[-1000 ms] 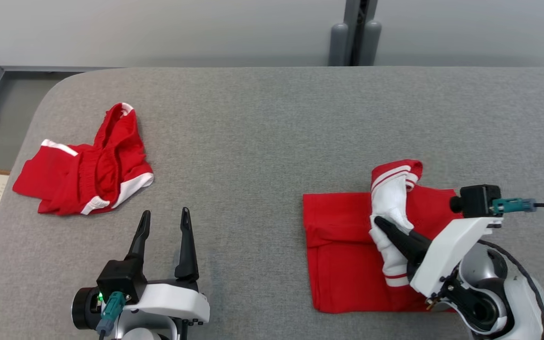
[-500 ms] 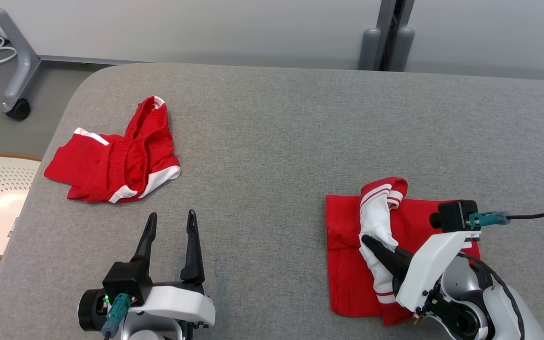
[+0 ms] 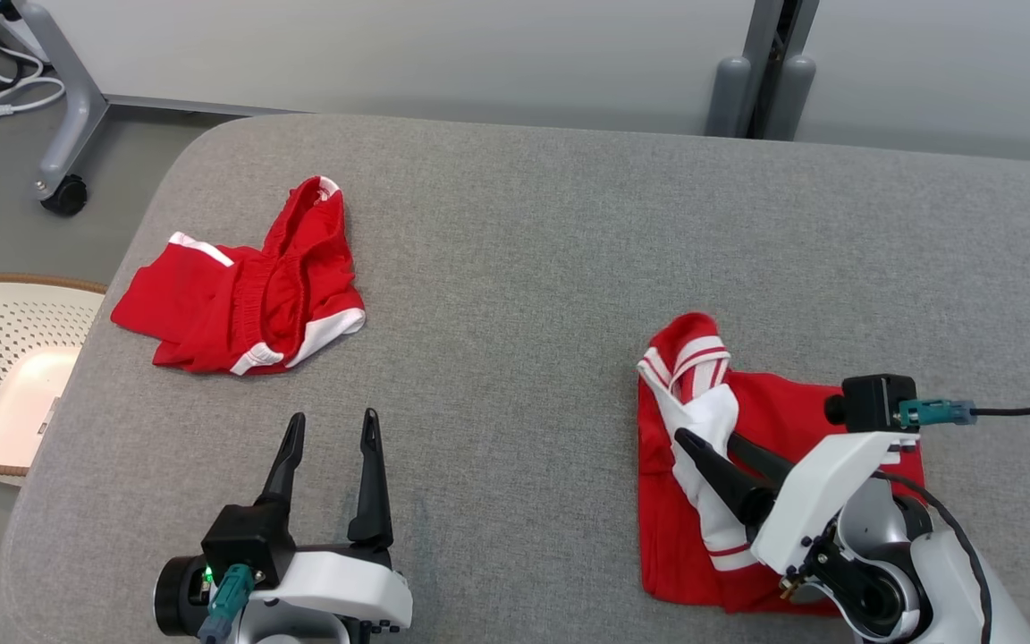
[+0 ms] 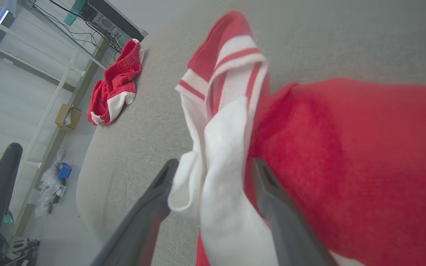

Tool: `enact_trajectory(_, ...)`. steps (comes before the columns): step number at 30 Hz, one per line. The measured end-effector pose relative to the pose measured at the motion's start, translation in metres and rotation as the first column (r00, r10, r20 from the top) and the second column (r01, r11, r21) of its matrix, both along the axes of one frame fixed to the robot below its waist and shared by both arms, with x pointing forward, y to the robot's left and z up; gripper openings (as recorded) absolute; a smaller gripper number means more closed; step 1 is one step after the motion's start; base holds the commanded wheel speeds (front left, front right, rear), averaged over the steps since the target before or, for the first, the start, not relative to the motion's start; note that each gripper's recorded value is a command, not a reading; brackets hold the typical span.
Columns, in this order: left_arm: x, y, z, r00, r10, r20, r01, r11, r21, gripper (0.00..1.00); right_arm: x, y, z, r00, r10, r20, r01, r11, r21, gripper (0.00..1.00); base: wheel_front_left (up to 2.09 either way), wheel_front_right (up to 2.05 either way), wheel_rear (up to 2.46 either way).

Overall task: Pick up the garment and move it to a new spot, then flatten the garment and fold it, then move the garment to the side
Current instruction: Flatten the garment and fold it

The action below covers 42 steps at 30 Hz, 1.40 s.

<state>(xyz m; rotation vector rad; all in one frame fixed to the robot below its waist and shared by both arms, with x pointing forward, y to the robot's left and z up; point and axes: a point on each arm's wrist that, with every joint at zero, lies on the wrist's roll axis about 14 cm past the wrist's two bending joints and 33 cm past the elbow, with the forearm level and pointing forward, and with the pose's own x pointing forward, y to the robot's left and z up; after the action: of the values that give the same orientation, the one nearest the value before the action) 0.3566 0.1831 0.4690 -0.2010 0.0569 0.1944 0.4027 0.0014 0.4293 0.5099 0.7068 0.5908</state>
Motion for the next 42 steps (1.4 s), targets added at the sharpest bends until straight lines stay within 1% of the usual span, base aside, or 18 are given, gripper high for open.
enact_trajectory(11,-0.002,-0.001,0.001,1.0,-0.001,0.002,0.001,1.0,-0.004,1.0,0.001,0.024,0.033,0.995,0.052,0.082,-0.058,0.996,0.072,1.0,0.0,0.0,0.0)
enact_trajectory(15,-0.002,0.0,0.001,1.0,0.002,0.003,-0.001,1.0,-0.006,1.0,0.004,0.026,0.047,0.991,0.05,0.125,-0.061,0.994,0.093,1.0,0.0,0.0,0.0)
enact_trajectory(18,-0.002,0.0,0.002,1.0,0.002,0.006,-0.002,1.0,-0.005,1.0,0.005,0.029,0.063,0.984,0.052,0.172,-0.072,0.991,0.109,1.0,0.0,0.0,0.0)
enact_trajectory(19,-0.002,0.0,0.003,1.0,0.003,0.009,-0.003,1.0,-0.005,1.0,0.005,0.03,0.075,0.977,0.053,0.206,-0.079,0.99,0.121,1.0,0.0,0.0,0.0)
enact_trajectory(20,-0.002,0.0,0.003,1.0,0.003,0.009,-0.003,1.0,-0.005,1.0,0.005,0.03,0.075,0.977,0.053,0.206,-0.079,0.99,0.121,1.0,0.0,0.0,0.0)
enact_trajectory(21,-0.002,0.001,0.004,1.0,0.003,0.012,-0.003,1.0,-0.002,1.0,0.006,0.029,0.088,0.969,0.045,0.245,-0.079,0.988,0.131,1.0,0.0,0.0,0.0)
enact_trajectory(24,-0.001,0.0,0.007,1.0,-0.004,0.023,0.004,1.0,0.002,1.0,0.01,0.021,0.109,0.948,0.016,0.319,-0.059,0.991,0.124,1.0,0.0,0.0,0.0)
enact_trajectory(26,0.0,-0.001,0.01,0.999,-0.009,0.032,0.009,1.0,0.006,1.0,0.015,0.013,0.125,0.921,-0.006,0.391,-0.034,0.995,0.095,1.0,0.0,0.0,0.0)
enact_trajectory(27,0.0,-0.002,0.011,0.999,-0.012,0.038,0.011,1.0,0.007,1.0,0.018,0.008,0.134,0.901,-0.018,0.433,-0.016,0.997,0.074,1.0,0.0,0.0,0.0)
enact_trajectory(30,0.003,-0.004,0.017,0.998,-0.021,0.057,0.021,1.0,0.009,1.0,0.025,-0.007,0.16,0.84,-0.07,0.538,0.045,0.997,0.06,1.0,0.0,0.0,0.0)
enact_trajectory(33,0.006,-0.007,0.025,0.996,-0.031,0.083,0.03,1.0,0.009,1.0,0.032,-0.034,0.175,0.759,-0.102,0.643,0.134,0.991,0.0,1.0,0.0,0.0,0.0)
enact_trajectory(36,0.01,-0.011,0.035,0.992,-0.047,0.116,0.046,0.999,0.013,1.0,0.037,-0.069,0.181,0.66,-0.099,0.745,0.238,0.968,-0.082,1.0,0.0,0.0,0.0)
enact_trajectory(37,0.012,-0.012,0.039,0.99,-0.053,0.13,0.051,0.999,0.015,1.0,0.036,-0.079,0.179,0.637,-0.102,0.764,0.268,0.959,-0.096,1.0,0.0,0.0,0.0)
enact_trajectory(39,0.015,-0.014,0.049,0.985,-0.059,0.16,0.057,0.998,0.018,1.0,0.034,-0.101,0.171,0.612,-0.155,0.776,0.333,0.94,-0.075,1.0,0.0,0.0,0.0)
enact_trajectory(42,0.02,-0.017,0.062,0.977,-0.067,0.201,0.064,0.998,0.023,1.0,0.029,-0.133,0.165,0.548,-0.224,0.806,0.427,0.904,-0.039,1.0,0.0,0.0,0.0)
